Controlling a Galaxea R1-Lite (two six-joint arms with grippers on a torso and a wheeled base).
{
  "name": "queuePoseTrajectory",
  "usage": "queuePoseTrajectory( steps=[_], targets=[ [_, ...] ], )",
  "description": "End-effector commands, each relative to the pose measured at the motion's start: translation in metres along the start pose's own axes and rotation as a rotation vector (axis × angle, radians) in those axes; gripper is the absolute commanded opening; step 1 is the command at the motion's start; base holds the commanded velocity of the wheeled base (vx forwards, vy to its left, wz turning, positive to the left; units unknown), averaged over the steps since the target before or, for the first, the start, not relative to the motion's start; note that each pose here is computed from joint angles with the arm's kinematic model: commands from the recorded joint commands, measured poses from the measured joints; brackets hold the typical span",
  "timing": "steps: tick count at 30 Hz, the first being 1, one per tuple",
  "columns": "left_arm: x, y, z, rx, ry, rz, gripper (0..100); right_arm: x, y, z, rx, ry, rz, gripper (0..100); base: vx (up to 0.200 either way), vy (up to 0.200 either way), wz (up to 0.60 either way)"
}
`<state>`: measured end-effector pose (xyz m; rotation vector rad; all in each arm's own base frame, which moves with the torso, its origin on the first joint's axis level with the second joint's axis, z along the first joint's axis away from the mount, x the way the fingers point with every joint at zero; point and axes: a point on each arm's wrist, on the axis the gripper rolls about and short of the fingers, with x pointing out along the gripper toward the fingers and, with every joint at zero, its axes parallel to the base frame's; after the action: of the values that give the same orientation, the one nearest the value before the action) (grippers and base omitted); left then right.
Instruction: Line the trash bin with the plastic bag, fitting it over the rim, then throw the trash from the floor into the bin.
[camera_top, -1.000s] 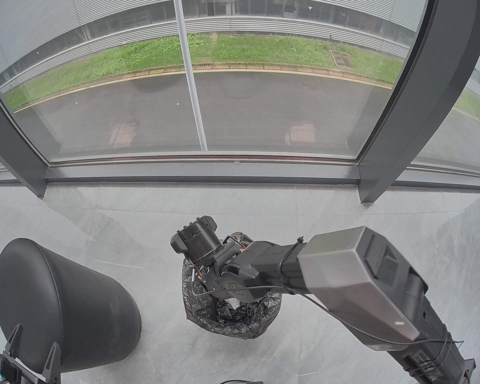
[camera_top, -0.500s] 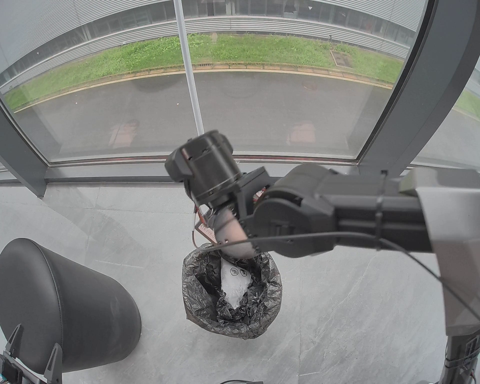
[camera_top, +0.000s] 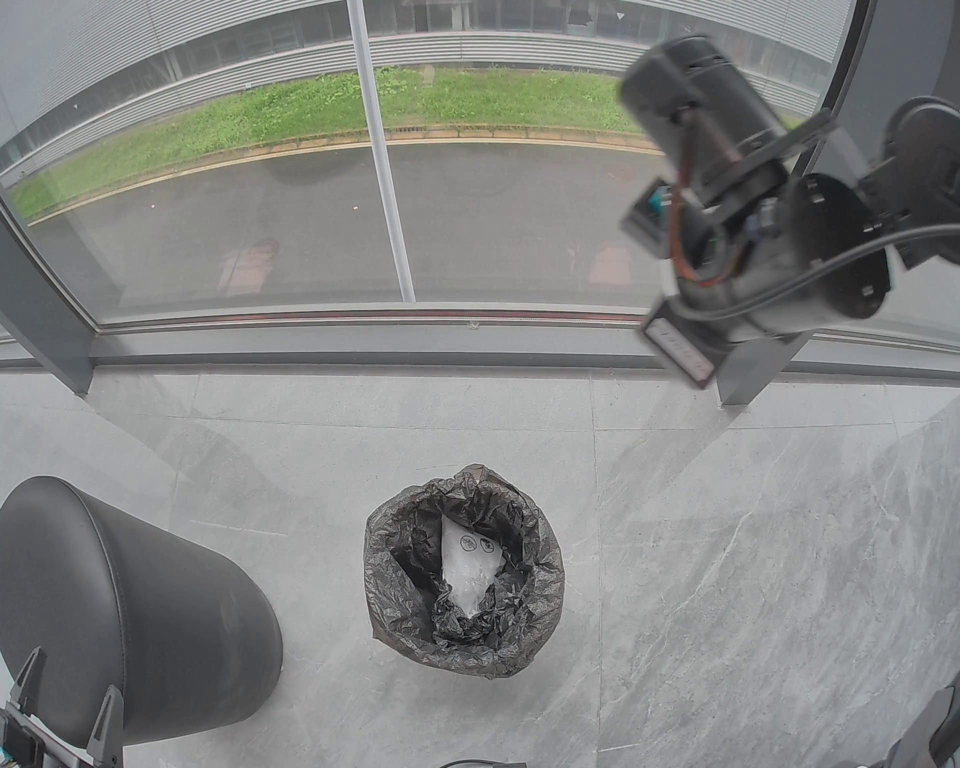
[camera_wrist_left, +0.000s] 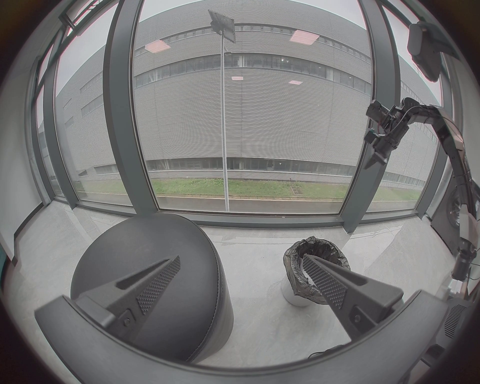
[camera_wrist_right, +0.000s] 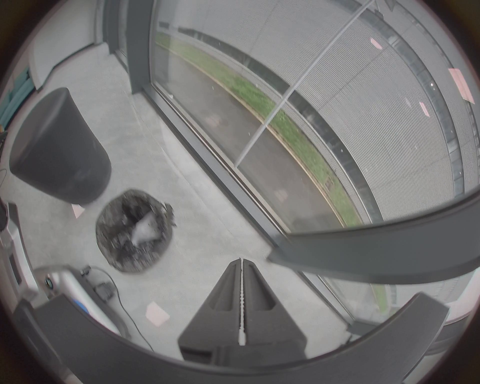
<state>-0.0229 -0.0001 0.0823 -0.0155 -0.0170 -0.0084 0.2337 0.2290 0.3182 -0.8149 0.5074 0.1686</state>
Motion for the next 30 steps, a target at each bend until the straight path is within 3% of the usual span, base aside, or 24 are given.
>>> queuePoseTrajectory(
  steps=[1, 9, 18, 20, 21, 26, 30],
  targets=[
    [0.000, 0.000, -0.005, 0.009, 0.000, -0.002, 100, -0.054, -0.090, -0.056, 0.140, 0.070, -0.116, 0, 0.000, 0.000, 0.00],
    [0.000, 0.000, -0.005, 0.009, 0.000, -0.002, 100, -0.118, -0.142, -0.141, 0.222, 0.308, -0.229, 0, 0.000, 0.000, 0.00],
    [0.000, 0.000, -0.005, 0.009, 0.000, -0.002, 100, -0.184, -0.146, -0.199, 0.323, 0.459, -0.315, 0, 0.000, 0.000, 0.00],
    [0.000, 0.000, -0.005, 0.009, 0.000, -0.002, 100, -0.184, -0.146, -0.199, 0.323, 0.459, -0.315, 0, 0.000, 0.000, 0.00],
    [0.000, 0.000, -0.005, 0.009, 0.000, -0.002, 100, -0.222, -0.135, -0.219, 0.436, 0.416, -0.342, 0, 0.000, 0.000, 0.00],
    [0.000, 0.000, -0.005, 0.009, 0.000, -0.002, 100, -0.270, -0.113, -0.240, 0.516, 0.318, -0.442, 0, 0.000, 0.000, 0.00],
    [0.000, 0.000, -0.005, 0.009, 0.000, -0.002, 100, -0.335, -0.065, -0.277, 0.601, 0.115, -0.560, 0, 0.000, 0.000, 0.00]
  ],
)
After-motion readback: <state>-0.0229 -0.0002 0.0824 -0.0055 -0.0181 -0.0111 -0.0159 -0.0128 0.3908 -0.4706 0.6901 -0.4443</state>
